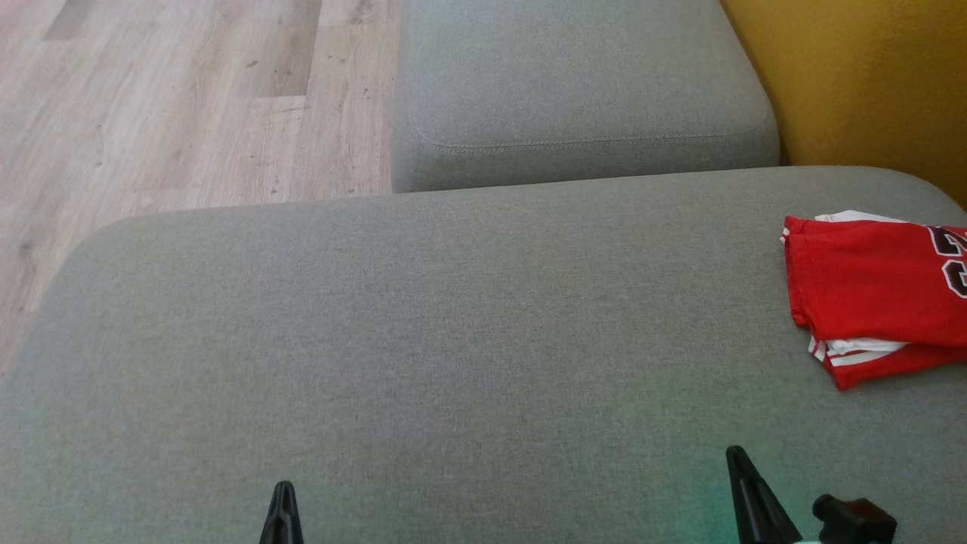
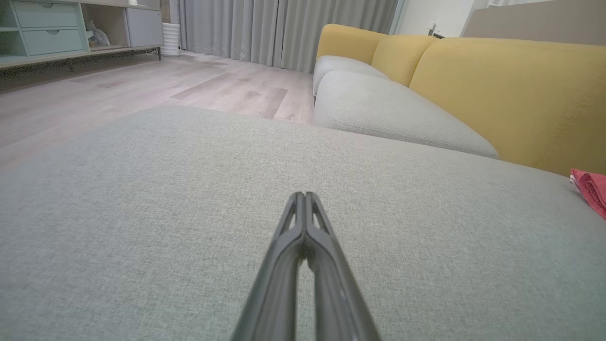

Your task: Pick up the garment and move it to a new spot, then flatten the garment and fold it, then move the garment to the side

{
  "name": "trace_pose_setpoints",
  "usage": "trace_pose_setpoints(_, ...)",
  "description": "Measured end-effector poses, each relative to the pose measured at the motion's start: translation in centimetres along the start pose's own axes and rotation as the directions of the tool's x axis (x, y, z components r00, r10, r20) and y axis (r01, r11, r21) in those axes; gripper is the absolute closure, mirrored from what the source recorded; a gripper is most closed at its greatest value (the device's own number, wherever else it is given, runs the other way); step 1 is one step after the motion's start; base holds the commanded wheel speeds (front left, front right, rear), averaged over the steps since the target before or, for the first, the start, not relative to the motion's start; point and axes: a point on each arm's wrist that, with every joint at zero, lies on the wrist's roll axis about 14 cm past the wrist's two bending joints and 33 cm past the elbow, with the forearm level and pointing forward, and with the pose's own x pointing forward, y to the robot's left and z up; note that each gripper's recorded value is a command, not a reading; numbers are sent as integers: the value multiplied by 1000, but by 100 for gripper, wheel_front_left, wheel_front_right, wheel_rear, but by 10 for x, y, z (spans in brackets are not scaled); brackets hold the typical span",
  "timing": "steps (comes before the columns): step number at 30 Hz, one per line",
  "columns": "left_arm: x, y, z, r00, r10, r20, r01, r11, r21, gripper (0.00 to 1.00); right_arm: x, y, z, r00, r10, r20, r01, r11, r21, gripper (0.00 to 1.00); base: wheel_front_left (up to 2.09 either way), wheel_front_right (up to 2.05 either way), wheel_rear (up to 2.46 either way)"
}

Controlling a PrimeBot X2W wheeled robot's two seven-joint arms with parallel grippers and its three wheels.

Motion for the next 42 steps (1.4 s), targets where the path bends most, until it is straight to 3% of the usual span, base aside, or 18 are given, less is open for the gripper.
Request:
trace_pose_setpoints(19, 14, 7, -1, 999, 13, -51, -24, 974, -226, 100, 12, -14, 12, 998, -62, 19, 56, 973, 225, 100, 0, 0, 0)
trace_pose_setpoints(42, 32, 16, 4, 996, 14, -87, -54, 874, -482, 100, 25, -30, 27, 992, -119, 33, 89, 873, 479, 100, 0, 0, 0)
